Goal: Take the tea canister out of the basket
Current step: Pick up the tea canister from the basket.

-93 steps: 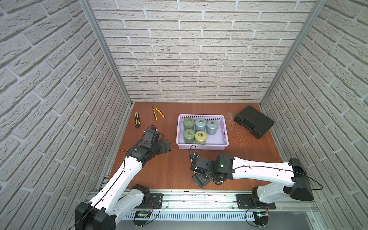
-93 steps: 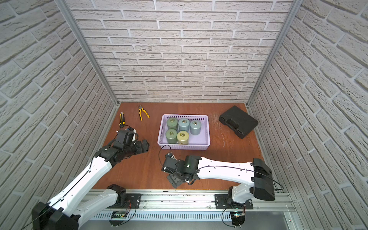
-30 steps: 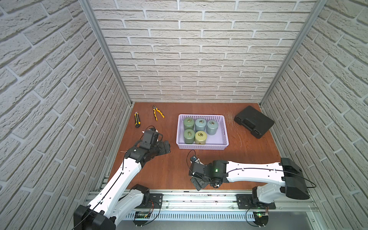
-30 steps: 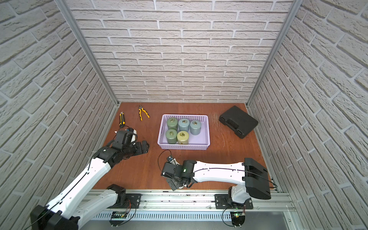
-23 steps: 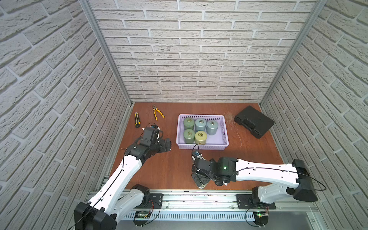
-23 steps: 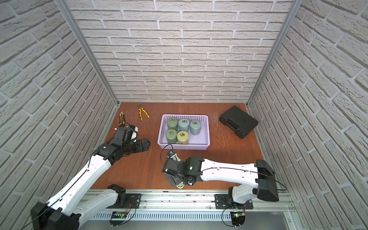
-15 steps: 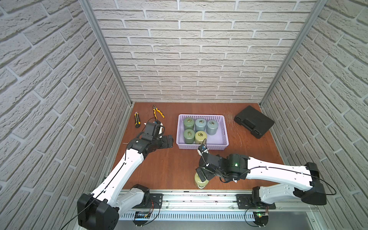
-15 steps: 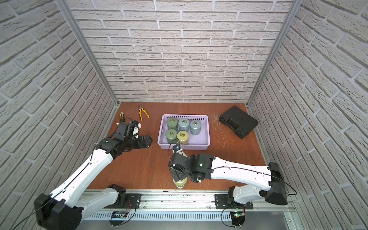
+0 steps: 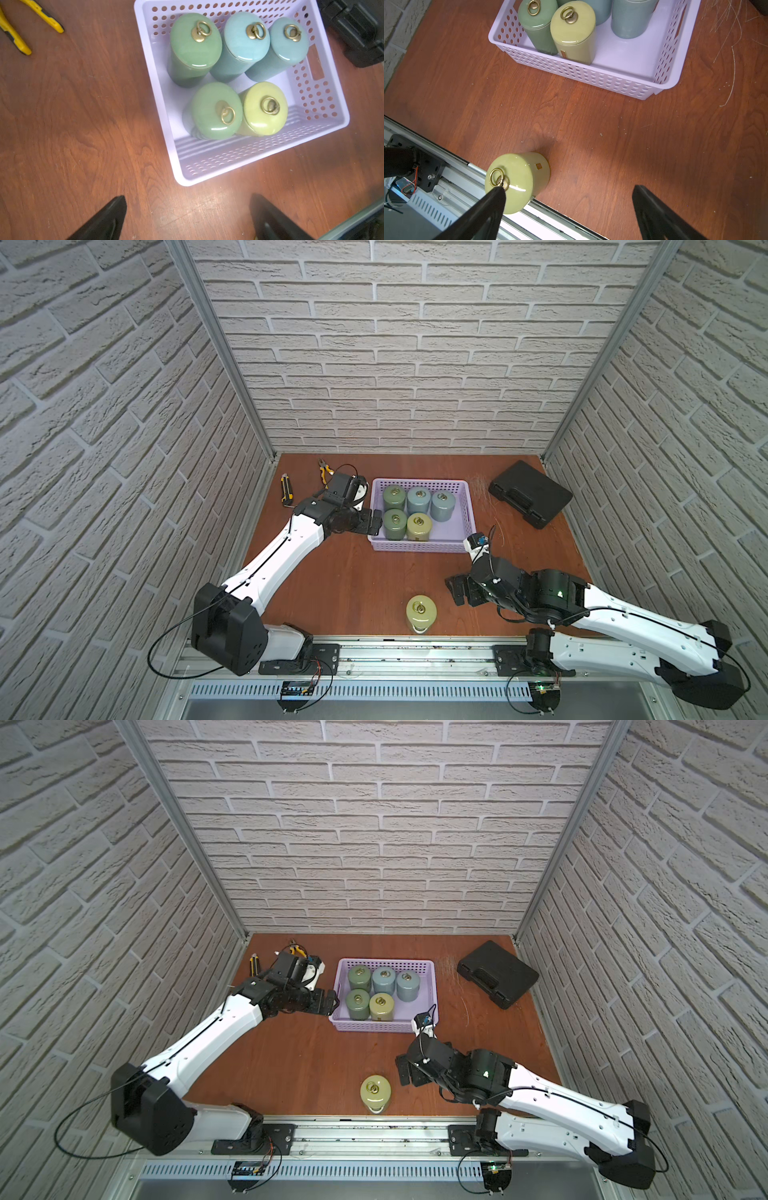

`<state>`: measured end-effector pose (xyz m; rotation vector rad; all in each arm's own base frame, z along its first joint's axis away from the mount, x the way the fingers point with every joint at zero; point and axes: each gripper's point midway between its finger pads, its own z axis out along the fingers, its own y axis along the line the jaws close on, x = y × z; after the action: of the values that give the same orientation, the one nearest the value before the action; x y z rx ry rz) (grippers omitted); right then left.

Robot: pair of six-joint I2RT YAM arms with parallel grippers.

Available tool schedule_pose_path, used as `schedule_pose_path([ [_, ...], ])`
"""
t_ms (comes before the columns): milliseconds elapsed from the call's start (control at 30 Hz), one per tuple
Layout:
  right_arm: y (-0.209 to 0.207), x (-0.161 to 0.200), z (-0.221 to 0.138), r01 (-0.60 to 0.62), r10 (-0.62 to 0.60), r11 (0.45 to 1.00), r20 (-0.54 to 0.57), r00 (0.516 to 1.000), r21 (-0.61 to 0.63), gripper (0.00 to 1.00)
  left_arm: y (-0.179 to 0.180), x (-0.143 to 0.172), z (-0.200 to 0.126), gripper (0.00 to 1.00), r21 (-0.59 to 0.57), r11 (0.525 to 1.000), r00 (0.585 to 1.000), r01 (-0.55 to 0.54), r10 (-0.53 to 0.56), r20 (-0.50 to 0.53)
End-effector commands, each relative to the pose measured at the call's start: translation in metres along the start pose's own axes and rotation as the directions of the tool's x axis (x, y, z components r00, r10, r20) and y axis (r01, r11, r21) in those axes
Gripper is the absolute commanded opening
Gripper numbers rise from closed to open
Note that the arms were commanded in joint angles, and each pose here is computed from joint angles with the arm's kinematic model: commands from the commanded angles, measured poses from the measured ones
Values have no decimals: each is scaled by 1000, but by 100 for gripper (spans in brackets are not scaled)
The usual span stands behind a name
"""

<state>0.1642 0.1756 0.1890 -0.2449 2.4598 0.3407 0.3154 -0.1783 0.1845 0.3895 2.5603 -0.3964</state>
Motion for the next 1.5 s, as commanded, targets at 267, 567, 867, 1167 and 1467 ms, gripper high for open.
schedule_pose_path([
  [267, -21, -3, 2, -76, 71, 994, 63, 996, 81, 100, -17, -11, 31, 98, 31, 971, 959, -239, 241, -152],
  [567, -24, -3, 5, -67, 61, 992, 64, 996, 108, 100, -29, -6, 53, 98, 35, 930, 900, -367, 364, -239],
  [867, -30, -4, 4, -72, 61, 990, 94, 994, 121, 100, -36, -7, 75, 98, 15, 910, 874, -414, 402, -274],
  [1167, -35, -4, 1, -81, 68, 989, 105, 992, 124, 100, -34, -10, 93, 98, 5, 904, 862, -427, 409, -298],
  [1467, -37, -3, -1, -87, 73, 988, 108, 991, 129, 100, -35, -6, 108, 96, 21, 899, 848, -438, 420, -324],
])
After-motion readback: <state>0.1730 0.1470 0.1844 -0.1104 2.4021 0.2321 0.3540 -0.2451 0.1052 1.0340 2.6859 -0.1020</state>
